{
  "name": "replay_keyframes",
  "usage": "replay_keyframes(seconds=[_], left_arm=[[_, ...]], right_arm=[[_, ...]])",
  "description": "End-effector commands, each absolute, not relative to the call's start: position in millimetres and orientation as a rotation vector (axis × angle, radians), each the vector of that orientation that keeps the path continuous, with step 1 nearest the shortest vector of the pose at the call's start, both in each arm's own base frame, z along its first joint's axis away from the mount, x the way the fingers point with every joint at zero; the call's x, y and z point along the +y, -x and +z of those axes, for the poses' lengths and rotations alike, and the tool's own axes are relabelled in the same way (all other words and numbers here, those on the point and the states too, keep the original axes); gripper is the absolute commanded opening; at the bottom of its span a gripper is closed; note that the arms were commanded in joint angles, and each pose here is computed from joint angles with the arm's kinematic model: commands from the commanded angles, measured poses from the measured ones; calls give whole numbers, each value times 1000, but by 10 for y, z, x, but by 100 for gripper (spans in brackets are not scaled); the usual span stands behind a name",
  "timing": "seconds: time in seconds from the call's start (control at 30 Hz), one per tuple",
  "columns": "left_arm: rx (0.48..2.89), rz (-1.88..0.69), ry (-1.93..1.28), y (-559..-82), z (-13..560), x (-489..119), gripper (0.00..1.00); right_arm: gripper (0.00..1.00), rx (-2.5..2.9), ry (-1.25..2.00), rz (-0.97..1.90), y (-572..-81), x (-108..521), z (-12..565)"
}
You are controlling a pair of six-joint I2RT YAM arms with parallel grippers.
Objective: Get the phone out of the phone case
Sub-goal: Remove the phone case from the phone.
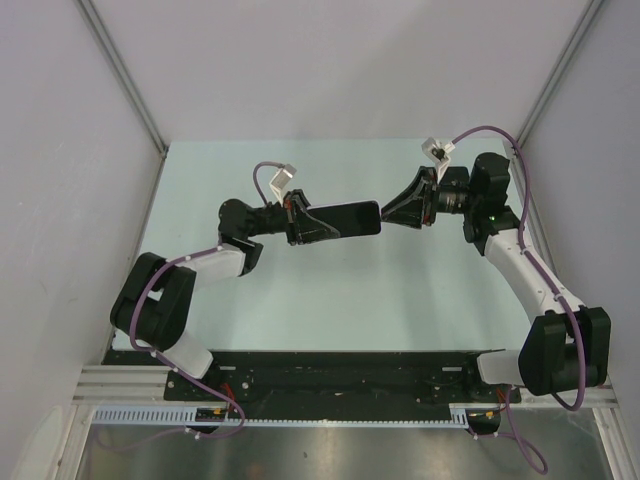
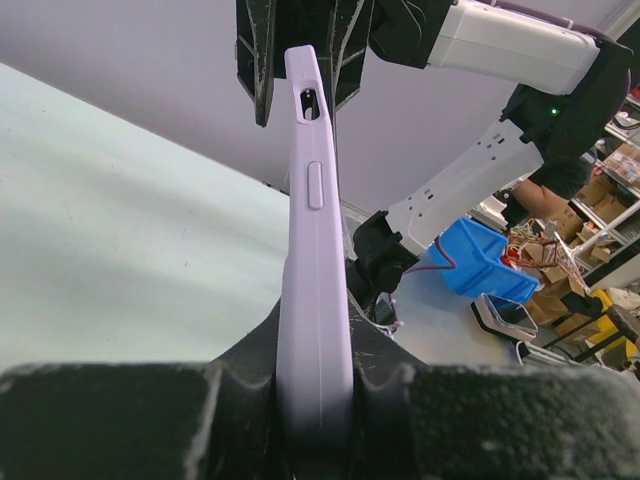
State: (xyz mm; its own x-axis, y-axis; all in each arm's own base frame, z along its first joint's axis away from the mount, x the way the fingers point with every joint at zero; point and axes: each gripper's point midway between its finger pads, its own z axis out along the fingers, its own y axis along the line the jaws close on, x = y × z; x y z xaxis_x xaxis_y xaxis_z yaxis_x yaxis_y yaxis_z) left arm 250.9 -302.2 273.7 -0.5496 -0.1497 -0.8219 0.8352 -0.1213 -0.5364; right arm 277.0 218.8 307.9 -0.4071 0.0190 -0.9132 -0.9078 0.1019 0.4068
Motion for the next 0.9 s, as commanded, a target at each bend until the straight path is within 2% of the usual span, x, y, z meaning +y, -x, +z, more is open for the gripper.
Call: replay_keyframes(seconds=[0.0,0.87], left_arm=[[1011,-1617,-977,-2245,3277,-2954,0],[980,-1632,-1020,-2098,3313,-3010,0]], right_arm=[[37,1531,897,1357,-2916,2193,3175],[36,1658,782,1091,-3315,2337,2805]])
